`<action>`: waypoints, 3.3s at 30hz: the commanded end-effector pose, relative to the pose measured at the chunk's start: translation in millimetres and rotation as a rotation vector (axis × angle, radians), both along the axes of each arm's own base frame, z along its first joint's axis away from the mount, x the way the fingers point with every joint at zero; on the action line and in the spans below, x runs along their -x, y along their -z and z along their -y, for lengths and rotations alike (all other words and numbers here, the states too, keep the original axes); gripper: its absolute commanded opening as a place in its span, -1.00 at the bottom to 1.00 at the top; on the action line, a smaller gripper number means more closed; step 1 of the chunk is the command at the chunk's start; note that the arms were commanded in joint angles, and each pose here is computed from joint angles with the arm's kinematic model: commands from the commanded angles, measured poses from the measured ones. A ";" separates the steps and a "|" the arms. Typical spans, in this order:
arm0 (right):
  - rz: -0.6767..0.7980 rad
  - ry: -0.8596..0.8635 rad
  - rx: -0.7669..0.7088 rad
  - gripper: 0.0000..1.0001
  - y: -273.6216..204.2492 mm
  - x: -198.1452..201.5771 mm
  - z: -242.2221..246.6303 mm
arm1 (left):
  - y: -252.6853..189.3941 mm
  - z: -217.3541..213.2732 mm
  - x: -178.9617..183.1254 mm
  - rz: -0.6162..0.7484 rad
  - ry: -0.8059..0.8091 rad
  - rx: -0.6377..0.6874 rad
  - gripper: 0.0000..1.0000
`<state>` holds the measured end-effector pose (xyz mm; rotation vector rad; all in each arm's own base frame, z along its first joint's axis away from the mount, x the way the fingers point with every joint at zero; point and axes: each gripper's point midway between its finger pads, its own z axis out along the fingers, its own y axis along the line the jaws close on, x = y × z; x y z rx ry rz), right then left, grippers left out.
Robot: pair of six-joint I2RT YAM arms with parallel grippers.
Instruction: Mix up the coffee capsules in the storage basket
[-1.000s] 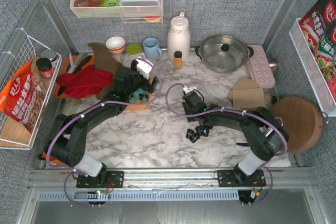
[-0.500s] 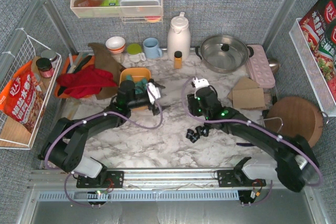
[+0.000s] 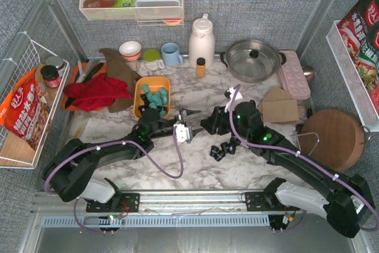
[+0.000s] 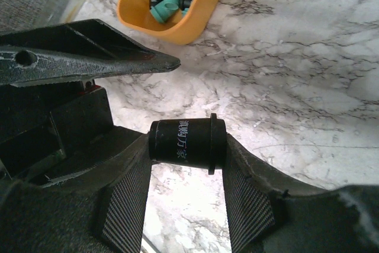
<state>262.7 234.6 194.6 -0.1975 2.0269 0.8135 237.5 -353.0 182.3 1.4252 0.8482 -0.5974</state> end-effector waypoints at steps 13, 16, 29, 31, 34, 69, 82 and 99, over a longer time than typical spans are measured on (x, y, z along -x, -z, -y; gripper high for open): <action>0.004 -0.066 -0.156 -0.37 -20.8 2.9 -29.6 | -30.0 12.7 15.3 0.009 0.059 0.125 -0.08; 0.007 -0.065 -0.161 -0.36 -22.9 3.3 -29.4 | -23.7 13.4 13.3 -0.005 0.053 0.108 -0.11; 0.032 -0.037 -0.119 0.18 -31.7 7.0 -16.4 | -17.4 9.2 -7.7 -0.031 -0.064 0.099 -0.55; 0.041 -0.027 -0.104 0.23 -33.8 7.1 -12.4 | -17.7 7.7 -11.9 -0.034 -0.085 0.101 -0.56; 0.051 -0.015 -0.083 0.28 -35.3 7.4 -7.4 | -19.0 5.0 -18.6 -0.042 -0.113 0.107 -0.59; -0.278 0.059 0.515 0.27 114.4 43.1 45.4 | -33.5 -207.4 -226.3 -0.421 -0.934 0.508 0.98; 0.057 -0.440 0.720 0.42 116.2 50.4 18.4 | -67.6 -158.2 -185.3 -0.267 -0.964 0.300 0.98; -0.116 -0.671 1.081 0.28 170.6 42.9 33.7 | -83.9 -161.9 -181.7 -0.249 -0.968 0.329 0.98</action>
